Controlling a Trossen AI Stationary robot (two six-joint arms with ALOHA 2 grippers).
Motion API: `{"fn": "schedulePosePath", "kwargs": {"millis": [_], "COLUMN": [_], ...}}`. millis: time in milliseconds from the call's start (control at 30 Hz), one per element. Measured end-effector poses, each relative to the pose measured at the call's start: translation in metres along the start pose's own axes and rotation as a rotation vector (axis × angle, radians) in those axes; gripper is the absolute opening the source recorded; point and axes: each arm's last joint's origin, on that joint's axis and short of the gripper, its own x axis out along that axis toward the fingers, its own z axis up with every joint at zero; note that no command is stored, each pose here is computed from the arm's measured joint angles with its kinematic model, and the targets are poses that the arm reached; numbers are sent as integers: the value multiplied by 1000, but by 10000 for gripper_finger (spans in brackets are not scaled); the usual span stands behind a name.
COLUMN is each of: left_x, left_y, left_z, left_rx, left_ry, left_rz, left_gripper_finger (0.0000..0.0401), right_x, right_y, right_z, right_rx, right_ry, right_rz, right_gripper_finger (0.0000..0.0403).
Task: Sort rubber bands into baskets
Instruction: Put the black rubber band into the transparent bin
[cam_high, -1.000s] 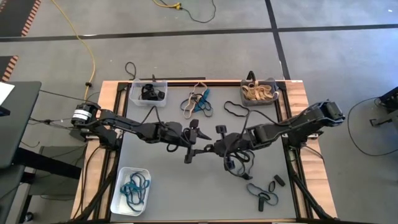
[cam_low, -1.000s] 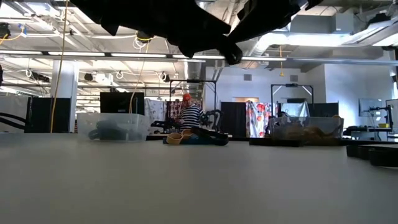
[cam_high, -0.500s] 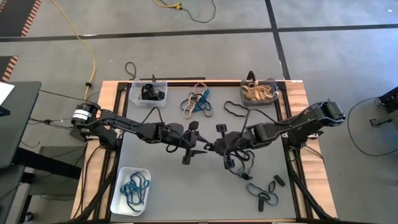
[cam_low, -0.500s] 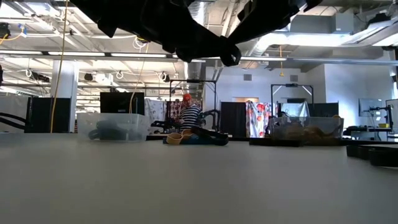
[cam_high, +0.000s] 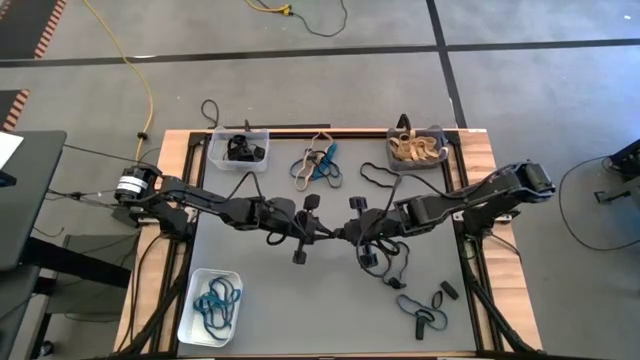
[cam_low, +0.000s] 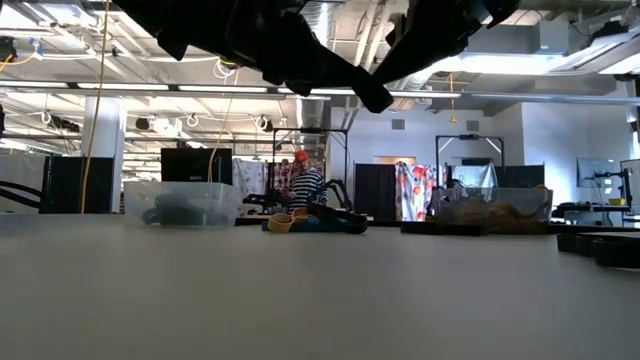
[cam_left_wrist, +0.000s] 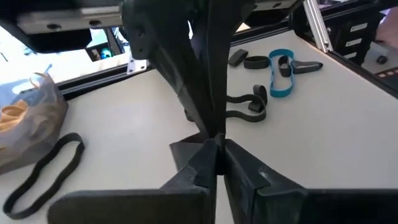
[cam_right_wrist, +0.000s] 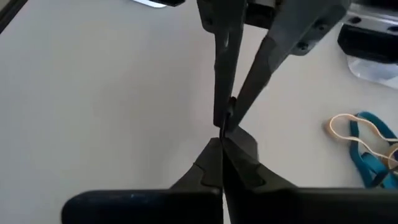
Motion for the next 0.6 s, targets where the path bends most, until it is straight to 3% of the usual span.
{"fn": "schedulePosePath", "kwargs": {"millis": [333, 600], "left_x": [0, -14], "left_y": [-1, 16], "left_z": [0, 2], "left_rx": [32, 8], "left_ry": [-1, 56], "left_rz": [3, 64], "left_gripper_finger": [1, 0], "right_x": [0, -1], "right_y": [-3, -7], "right_z": [-3, -11], "right_rx": [28, 68], "right_ry": [29, 113], "right_rz": [-53, -189], "right_gripper_finger": [90, 219]}}
